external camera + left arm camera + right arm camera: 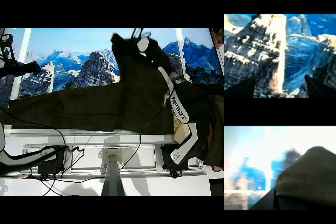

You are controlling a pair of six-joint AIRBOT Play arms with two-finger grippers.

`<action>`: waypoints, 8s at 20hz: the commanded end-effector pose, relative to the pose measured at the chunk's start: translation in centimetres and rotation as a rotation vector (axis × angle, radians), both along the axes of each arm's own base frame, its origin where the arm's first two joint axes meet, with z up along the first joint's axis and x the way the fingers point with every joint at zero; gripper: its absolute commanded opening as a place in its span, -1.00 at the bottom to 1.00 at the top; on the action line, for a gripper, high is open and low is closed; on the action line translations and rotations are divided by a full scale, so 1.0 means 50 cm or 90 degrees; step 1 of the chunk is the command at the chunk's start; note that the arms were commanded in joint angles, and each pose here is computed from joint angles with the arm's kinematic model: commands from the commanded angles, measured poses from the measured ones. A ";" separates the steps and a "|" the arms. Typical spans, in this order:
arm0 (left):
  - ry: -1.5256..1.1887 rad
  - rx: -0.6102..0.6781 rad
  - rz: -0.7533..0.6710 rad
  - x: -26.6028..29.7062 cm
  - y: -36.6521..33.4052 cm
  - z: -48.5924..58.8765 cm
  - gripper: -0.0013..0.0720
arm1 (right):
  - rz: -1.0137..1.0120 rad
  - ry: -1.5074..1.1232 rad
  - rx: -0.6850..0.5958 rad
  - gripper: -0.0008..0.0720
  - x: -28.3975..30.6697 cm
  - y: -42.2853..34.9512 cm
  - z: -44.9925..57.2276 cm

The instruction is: Fold the clothes and pants, and hang the long-sleeved shirts on hangers.

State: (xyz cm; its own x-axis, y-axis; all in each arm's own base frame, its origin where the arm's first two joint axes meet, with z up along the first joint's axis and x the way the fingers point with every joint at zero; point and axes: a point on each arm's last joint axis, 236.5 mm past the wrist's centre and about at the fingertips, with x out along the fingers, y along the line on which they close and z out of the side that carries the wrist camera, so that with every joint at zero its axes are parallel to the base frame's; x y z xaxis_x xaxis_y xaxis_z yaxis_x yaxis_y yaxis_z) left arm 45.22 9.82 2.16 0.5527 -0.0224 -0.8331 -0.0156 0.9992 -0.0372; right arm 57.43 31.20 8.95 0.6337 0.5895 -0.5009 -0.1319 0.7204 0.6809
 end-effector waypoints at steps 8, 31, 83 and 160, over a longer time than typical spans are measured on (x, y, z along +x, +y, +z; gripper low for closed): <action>-0.031 -0.261 -0.012 0.042 -0.205 0.030 0.92 | 0.146 -0.204 -0.136 -0.88 -0.173 -0.019 0.361; 0.045 -0.496 -0.146 0.165 -0.851 -0.197 0.09 | 0.007 0.163 -0.470 -0.88 -0.224 -0.418 -0.005; 0.063 0.275 0.020 0.062 0.180 0.119 -0.91 | -0.132 0.228 -0.216 -0.88 -0.314 -0.562 -0.302; 0.269 0.198 0.059 -0.071 0.419 -0.068 -0.91 | -0.206 0.174 -0.499 -0.88 -0.580 -0.753 0.008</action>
State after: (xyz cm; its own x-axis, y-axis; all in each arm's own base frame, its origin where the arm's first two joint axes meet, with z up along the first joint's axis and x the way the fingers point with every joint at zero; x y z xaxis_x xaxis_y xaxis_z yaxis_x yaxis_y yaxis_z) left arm 45.87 30.96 4.48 0.3535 0.3608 -0.8630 -0.0836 0.9311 0.3551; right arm 28.52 -6.37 9.35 0.5111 -0.1708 -0.8424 0.2513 0.9669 -0.0436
